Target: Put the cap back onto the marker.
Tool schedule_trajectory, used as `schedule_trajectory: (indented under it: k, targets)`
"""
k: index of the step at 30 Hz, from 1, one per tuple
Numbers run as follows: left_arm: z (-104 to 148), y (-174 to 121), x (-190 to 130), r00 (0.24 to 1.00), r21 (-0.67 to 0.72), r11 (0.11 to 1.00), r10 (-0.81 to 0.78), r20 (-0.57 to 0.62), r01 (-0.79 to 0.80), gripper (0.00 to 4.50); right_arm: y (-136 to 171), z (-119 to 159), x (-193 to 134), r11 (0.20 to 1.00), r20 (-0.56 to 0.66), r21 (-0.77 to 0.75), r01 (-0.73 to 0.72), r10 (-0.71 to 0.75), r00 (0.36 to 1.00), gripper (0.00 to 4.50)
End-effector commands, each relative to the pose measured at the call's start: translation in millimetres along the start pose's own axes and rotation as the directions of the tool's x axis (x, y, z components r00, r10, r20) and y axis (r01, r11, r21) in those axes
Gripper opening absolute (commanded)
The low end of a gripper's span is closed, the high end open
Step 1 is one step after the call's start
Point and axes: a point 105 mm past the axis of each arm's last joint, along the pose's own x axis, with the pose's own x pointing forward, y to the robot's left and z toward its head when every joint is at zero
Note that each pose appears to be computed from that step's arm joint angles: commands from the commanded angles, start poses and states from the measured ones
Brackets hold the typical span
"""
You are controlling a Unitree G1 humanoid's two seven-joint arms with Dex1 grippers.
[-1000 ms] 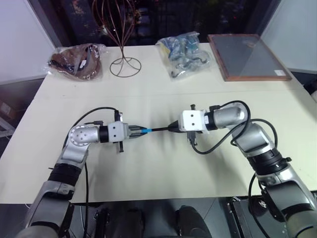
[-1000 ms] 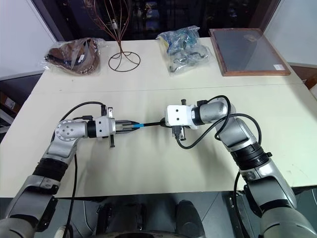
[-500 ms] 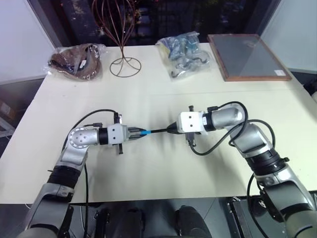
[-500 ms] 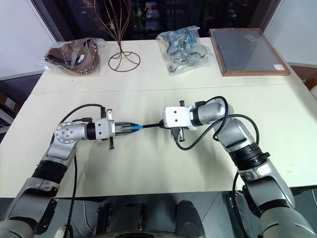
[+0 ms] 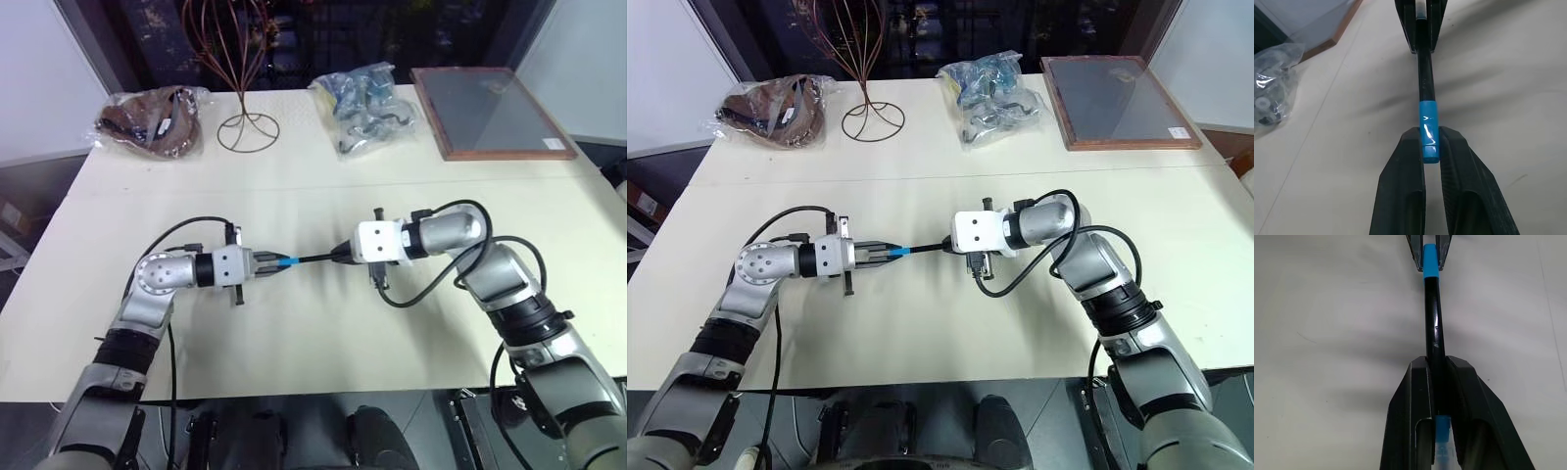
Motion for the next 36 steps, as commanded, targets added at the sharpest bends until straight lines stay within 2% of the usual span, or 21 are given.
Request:
schedule_trajectory:
  k: [1, 5, 12, 14, 17, 20, 22, 24, 28, 29, 32, 36]
  targets:
    - [6.7, 7.4, -10.3, 0.999, 0.018, 0.999, 0.05, 0.01, -0.051, 2.27, -11.5, 8.7, -12.5, 0.999, 0.022, -0.042, 0.029, -0.028, 0.999, 0.0]
    - [4.5, 6.5, -26.0, 0.996, 0.01, 0.997, 0.083, -0.028, -0.082, 4.42, -18.1, -0.5, -28.3, 0.998, -0.016, -0.036, 0.05, -0.05, 0.999, 0.0]
    - [9.5, 10.5, -51.0, 0.981, -0.058, 0.981, 0.181, -0.075, -0.186, 4.47, -25.4, -12.6, -49.1, 0.995, -0.055, -0.005, 0.101, -0.102, 0.993, 0.0]
    - [5.3, 20.8, -58.4, 0.948, -0.171, 0.934, 0.3, -0.104, -0.314, 4.47, -27.5, -13.3, -52.5, 0.987, -0.034, 0.062, 0.15, -0.148, 0.988, 0.0]
    - [2.2, 27.3, -62.4, 0.903, -0.248, 0.869, 0.402, -0.151, -0.429, 4.47, -30.4, -16.2, -56.5, 0.962, -0.036, 0.132, 0.239, -0.236, 0.971, 0.0]
    - [3.4, 29.5, -61.9, 0.856, -0.302, 0.801, 0.478, -0.196, -0.516, 4.47, -37.1, -28.3, -64.5, 0.866, -0.109, 0.275, 0.419, -0.404, 0.908, 0.0]
    - [5.6, 26.1, -59.3, 0.84, -0.32, 0.777, 0.495, -0.22, -0.542, 4.47, -38.3, -42.0, -70.9, 0.747, -0.213, 0.38, 0.546, -0.504, 0.837, 0.0]
    - [9.0, 21.4, -55.5, 0.838, -0.337, 0.767, 0.495, -0.23, -0.546, 4.47, -32.4, -50.9, -74.1, 0.643, -0.294, 0.463, 0.61, -0.538, 0.79, 0.0]
    - [15.4, 16.3, -50.4, 0.832, -0.366, 0.747, 0.505, -0.232, -0.555, 4.47, -9.8, -73.2, -80.5, 0.362, -0.499, 0.56, 0.745, -0.57, 0.653, 0.0]
    - [16.3, 14.8, -49.3, 0.834, -0.371, 0.747, 0.501, -0.232, -0.552, 4.47, -1.8, -77.0, -79.9, 0.314, -0.533, 0.576, 0.755, -0.556, 0.638, 0.0]
    - [19.5, 11.3, -47.3, 0.845, -0.392, 0.749, 0.484, -0.227, -0.534, 4.47, 21.6, -86.2, -78.7, 0.229, -0.615, 0.575, 0.786, -0.513, 0.599, 0.0]
    - [22.1, 12.1, -47.7, 0.848, -0.409, 0.743, 0.478, -0.228, -0.529, 4.47, 35.1, -92.6, -84.5, 0.175, -0.674, 0.54, 0.824, -0.496, 0.547, 0.0]
